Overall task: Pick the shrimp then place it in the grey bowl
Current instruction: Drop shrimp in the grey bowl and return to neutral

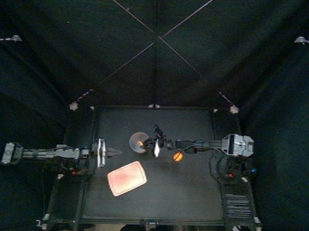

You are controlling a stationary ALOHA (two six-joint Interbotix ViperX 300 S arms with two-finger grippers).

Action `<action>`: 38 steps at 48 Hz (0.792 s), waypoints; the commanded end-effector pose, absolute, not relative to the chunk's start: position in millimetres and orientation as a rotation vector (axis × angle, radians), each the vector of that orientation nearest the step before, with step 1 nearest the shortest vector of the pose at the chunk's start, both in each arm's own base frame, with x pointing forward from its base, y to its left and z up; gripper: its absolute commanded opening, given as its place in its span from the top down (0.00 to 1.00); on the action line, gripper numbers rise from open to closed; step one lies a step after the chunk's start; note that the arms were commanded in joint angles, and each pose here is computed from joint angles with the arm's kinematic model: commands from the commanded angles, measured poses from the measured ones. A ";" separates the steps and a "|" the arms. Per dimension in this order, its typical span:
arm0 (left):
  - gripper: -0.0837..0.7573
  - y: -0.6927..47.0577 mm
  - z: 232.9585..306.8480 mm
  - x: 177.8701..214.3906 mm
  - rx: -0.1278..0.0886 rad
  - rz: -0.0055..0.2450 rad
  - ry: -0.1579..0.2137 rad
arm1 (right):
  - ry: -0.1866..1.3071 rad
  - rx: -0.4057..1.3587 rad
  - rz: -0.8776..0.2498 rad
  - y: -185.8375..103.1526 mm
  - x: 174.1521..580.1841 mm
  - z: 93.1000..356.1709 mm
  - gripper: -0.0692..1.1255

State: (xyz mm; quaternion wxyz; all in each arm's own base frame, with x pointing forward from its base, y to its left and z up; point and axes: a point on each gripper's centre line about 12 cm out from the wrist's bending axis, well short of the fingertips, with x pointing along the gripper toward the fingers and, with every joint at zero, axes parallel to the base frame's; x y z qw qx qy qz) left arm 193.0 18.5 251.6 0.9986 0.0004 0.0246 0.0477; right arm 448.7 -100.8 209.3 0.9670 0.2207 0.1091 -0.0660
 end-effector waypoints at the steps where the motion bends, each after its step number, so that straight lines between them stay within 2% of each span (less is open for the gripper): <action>1: 0.91 19.1 255.5 194.5 0.006 0.098 0.036 | 0.200 0.429 -0.174 -118.1 456.8 225.7 0.42; 7: 0.91 19.0 253.0 193.9 0.006 0.098 0.042 | 0.225 0.416 -0.200 -126.7 464.2 221.9 0.38; 20: 0.91 19.0 251.2 193.4 0.005 0.098 0.046 | 0.240 0.384 -0.194 -127.7 470.9 221.6 0.19; 38: 0.91 19.0 249.8 193.3 0.003 0.098 0.054 | 0.256 0.379 -0.184 -115.1 454.8 226.1 0.18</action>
